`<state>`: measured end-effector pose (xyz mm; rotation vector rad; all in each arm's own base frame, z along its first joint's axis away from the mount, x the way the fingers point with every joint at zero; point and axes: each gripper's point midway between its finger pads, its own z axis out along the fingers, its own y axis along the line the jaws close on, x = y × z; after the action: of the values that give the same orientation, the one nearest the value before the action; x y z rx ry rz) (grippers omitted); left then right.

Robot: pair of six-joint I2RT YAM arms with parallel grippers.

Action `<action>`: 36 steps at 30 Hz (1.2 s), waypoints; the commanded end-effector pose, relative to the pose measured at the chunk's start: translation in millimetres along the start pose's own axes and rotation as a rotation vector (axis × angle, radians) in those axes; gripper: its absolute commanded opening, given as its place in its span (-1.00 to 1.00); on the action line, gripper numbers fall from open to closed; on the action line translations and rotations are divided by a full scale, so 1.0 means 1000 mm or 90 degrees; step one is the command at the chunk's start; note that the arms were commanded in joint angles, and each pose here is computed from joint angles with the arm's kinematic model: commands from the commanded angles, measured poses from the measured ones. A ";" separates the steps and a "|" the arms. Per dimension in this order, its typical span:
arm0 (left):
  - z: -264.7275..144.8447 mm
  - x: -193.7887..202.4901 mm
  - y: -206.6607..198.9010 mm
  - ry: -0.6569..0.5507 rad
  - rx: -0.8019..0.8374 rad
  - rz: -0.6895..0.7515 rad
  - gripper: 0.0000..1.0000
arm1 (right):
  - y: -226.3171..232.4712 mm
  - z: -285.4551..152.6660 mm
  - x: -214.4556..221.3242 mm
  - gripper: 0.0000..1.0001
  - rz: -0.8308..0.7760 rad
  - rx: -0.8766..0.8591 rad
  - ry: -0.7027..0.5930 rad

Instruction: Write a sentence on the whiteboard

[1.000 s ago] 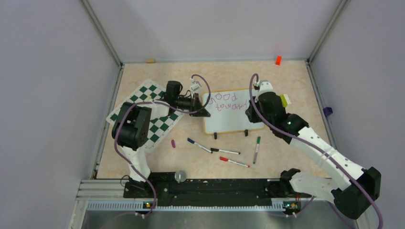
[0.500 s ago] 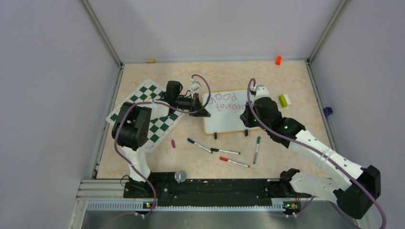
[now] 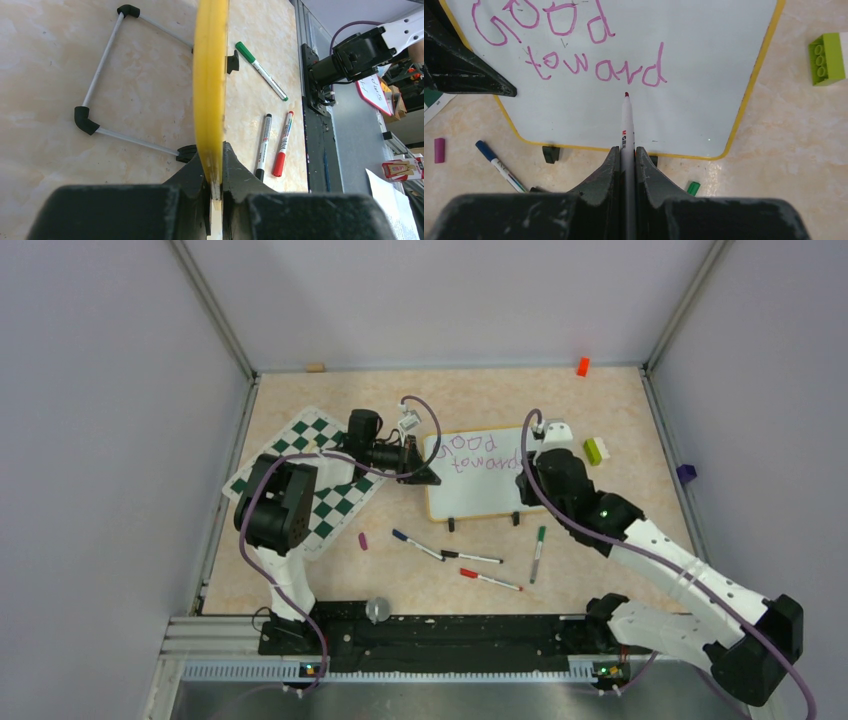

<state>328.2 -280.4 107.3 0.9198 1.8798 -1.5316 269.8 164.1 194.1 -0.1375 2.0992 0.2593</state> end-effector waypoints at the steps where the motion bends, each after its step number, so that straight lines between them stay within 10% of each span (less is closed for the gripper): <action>1: 0.005 0.009 0.014 0.008 -0.056 0.015 -1.00 | -0.009 -0.009 -0.022 -1.00 -0.007 0.029 -0.061; 36: 0.008 0.010 0.013 0.019 -0.042 0.008 -1.00 | -0.009 -0.008 -0.012 -1.00 -0.005 0.018 -0.049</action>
<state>328.0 -282.3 107.1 0.9212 1.8852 -1.5278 270.2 149.7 203.1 -0.1158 2.0503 0.2042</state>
